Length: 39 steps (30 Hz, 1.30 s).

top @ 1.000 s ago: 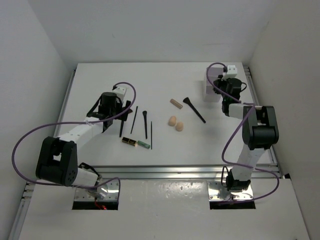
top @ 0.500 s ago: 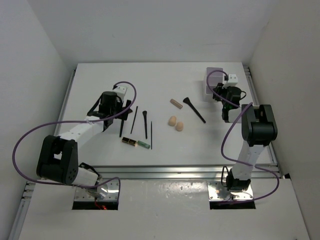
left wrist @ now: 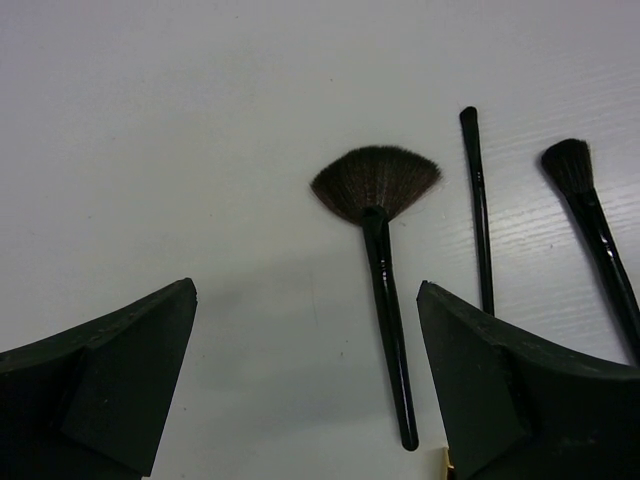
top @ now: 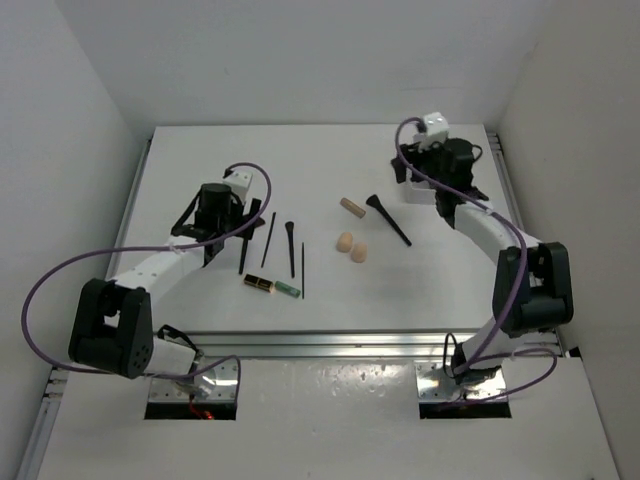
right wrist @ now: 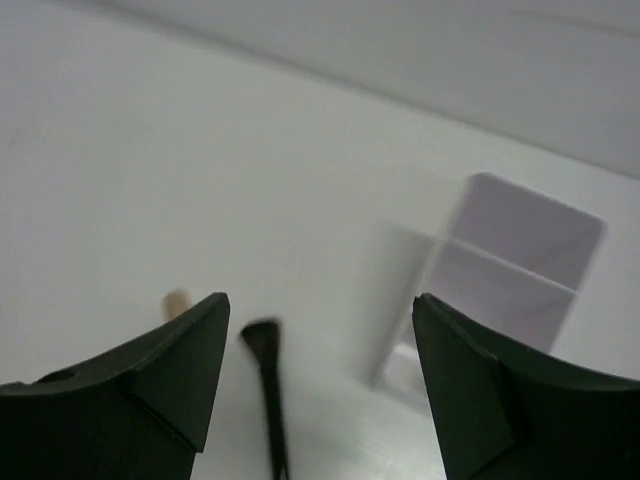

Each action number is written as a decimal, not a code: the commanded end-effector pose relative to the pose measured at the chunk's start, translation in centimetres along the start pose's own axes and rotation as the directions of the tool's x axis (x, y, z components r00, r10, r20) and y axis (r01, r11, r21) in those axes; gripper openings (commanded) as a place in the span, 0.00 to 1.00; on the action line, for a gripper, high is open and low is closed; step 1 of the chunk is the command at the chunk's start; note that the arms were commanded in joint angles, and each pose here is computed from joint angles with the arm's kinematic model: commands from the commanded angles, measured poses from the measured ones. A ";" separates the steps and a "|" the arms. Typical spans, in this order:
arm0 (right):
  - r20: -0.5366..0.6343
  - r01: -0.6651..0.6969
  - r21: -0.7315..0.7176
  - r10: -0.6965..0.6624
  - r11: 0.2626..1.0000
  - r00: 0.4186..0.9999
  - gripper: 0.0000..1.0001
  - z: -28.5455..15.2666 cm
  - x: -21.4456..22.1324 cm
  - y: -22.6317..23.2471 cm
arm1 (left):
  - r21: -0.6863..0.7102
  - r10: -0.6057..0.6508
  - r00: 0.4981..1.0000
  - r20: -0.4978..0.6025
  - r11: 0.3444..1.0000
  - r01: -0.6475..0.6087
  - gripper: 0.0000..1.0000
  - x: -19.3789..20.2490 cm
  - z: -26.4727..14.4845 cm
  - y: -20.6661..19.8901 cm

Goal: Organize the makeup

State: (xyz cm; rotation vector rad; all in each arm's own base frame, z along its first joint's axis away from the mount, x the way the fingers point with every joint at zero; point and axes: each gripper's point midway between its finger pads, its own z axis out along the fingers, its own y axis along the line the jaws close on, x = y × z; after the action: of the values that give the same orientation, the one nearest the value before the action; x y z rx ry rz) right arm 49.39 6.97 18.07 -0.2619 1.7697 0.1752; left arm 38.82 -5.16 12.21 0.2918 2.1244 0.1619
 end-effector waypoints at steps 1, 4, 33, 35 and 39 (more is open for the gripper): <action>-0.393 0.083 -0.430 -0.269 0.899 0.879 0.74 -4.4 5.5 11.4 | 0.080 0.021 0.999 0.048 0.996 -0.024 0.97 -1.0 -1.4 -0.7; -0.538 -0.028 -0.454 -0.249 0.890 0.805 0.74 -6.7 7.2 15.1 | 0.270 0.189 0.982 0.019 0.945 -0.187 0.85 1.0 -2.8 -3.3; -0.554 0.015 -0.390 -0.248 0.921 0.795 0.75 -19.6 13.5 15.8 | 0.741 0.790 0.377 0.483 -0.139 -0.656 0.71 11.5 -7.6 -14.2; -0.560 0.015 -0.392 -0.252 0.920 0.789 0.75 -19.5 13.7 15.8 | 0.747 0.792 0.384 0.475 -0.131 -0.652 0.71 11.5 -7.6 -14.2; -0.560 0.014 -0.402 -0.258 0.915 0.787 0.75 -19.2 13.6 16.0 | 0.765 0.810 0.392 0.435 -0.104 -0.635 0.67 12.3 -6.9 -14.1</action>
State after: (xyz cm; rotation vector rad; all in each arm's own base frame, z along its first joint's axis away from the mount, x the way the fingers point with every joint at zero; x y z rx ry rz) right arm 23.42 16.15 7.94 -0.8113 2.3590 0.3778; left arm 24.70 -14.73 2.77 2.2772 1.6866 -0.3271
